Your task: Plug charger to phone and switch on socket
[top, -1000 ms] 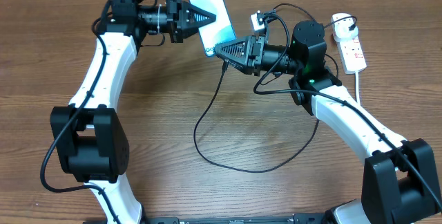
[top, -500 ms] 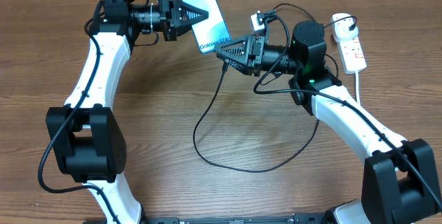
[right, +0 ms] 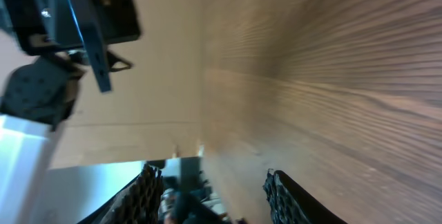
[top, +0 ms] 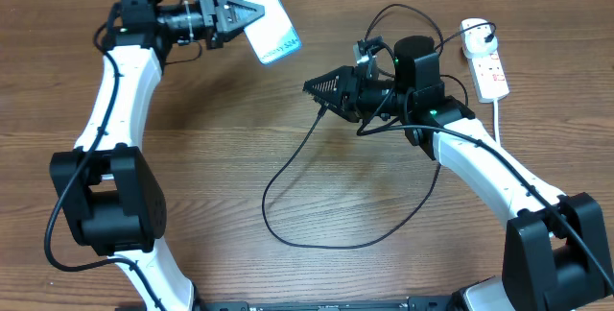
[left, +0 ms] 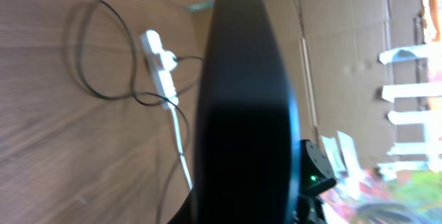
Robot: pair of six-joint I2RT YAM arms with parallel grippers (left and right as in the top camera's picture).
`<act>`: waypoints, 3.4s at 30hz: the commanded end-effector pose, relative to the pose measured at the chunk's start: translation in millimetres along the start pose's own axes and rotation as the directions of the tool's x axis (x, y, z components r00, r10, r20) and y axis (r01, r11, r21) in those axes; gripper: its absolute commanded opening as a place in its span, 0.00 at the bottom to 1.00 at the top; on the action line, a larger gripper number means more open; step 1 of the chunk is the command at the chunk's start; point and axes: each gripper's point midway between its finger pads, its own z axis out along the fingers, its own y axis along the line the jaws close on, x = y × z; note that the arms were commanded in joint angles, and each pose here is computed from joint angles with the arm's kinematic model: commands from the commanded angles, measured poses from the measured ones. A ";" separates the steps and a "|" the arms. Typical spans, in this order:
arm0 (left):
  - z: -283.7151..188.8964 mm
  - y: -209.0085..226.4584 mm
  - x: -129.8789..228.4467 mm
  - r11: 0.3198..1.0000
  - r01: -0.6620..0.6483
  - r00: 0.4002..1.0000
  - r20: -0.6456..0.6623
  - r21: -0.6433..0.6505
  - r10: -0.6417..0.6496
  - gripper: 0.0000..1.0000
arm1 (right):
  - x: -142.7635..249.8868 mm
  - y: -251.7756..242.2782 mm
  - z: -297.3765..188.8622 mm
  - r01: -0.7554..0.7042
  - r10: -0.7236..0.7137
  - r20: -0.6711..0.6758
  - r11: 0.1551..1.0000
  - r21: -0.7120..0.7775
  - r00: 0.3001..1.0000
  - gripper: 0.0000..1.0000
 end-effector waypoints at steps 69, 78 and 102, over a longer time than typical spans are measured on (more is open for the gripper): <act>-23.3 92.6 23.1 0.884 0.050 0.998 0.048 -0.466 -0.031 0.04 | -9.8 -161.1 59.9 -0.332 0.271 0.193 0.719 0.611 0.943 0.44; -23.2 92.5 23.1 0.884 0.052 0.998 0.050 -0.465 -0.033 0.04 | -11.4 -164.8 61.0 -0.343 0.270 0.213 0.710 0.615 0.939 0.36; -22.7 91.5 23.5 0.887 0.057 0.998 0.050 -0.459 -0.038 0.04 | -10.4 -178.3 68.0 -0.342 0.263 0.219 0.699 0.627 0.940 0.25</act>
